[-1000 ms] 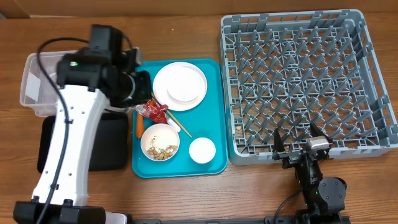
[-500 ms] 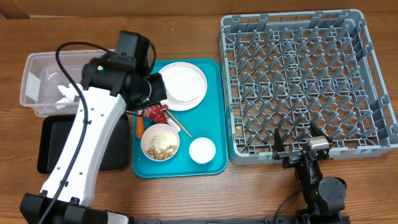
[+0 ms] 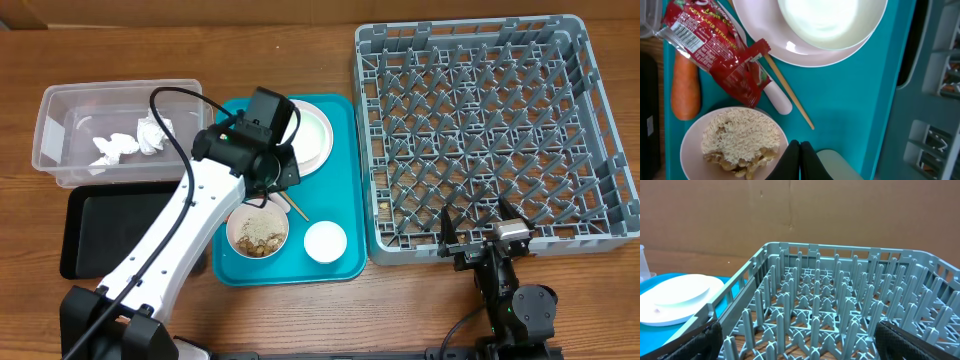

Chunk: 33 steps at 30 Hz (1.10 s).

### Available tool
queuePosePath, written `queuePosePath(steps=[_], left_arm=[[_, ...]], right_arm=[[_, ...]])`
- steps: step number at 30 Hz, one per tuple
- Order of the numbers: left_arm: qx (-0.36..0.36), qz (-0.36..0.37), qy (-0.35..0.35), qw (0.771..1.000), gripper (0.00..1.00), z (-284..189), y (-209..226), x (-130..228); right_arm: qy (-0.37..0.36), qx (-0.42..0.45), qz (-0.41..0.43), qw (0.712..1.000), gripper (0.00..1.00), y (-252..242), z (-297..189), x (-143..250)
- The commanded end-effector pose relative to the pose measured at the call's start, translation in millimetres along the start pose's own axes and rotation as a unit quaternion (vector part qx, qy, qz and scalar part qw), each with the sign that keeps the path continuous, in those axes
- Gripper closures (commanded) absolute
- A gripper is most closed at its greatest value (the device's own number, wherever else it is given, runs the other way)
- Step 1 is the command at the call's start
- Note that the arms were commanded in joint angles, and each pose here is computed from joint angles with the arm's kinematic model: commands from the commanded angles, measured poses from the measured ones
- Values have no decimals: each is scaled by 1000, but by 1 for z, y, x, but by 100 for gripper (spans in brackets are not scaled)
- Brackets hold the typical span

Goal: Sort waste into correct bins and load items into the dishwasher
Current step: 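Reach the left gripper to the tray and grasp the red snack wrapper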

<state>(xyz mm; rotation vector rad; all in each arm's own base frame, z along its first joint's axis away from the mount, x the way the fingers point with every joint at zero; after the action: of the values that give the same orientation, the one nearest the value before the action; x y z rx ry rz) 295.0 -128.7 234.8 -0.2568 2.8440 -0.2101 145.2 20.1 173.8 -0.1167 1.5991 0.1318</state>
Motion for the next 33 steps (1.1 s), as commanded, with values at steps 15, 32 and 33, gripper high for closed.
queuePosePath(steps=[15, 32, 33], left_arm=[[-34, -6, 0, 999, 96, 10, 5, 6], [-56, 1, -26, 998, 96, 11, 4, 4], [-57, 1, -27, 998, 96, 11, 4, 4]], right_arm=[[-3, 2, -2, 1000, 0, -1, 0, 2], [-3, 2, -2, 1000, 0, -1, 0, 2], [-3, 3, -2, 1000, 0, -1, 0, 2]])
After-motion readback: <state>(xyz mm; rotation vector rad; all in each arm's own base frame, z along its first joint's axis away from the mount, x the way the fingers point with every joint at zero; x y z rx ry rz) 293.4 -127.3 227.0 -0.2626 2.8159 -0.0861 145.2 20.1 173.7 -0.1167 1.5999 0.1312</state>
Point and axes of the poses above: each gripper's point midway between its finger pads, its own z axis out along the fingers, its own y axis along the line the jaws close on, x = y × z, the point moved 10 cm from there along -z, back along the fingers, and after that the axes turned 2 degrees about z, right-handed, at the moved point
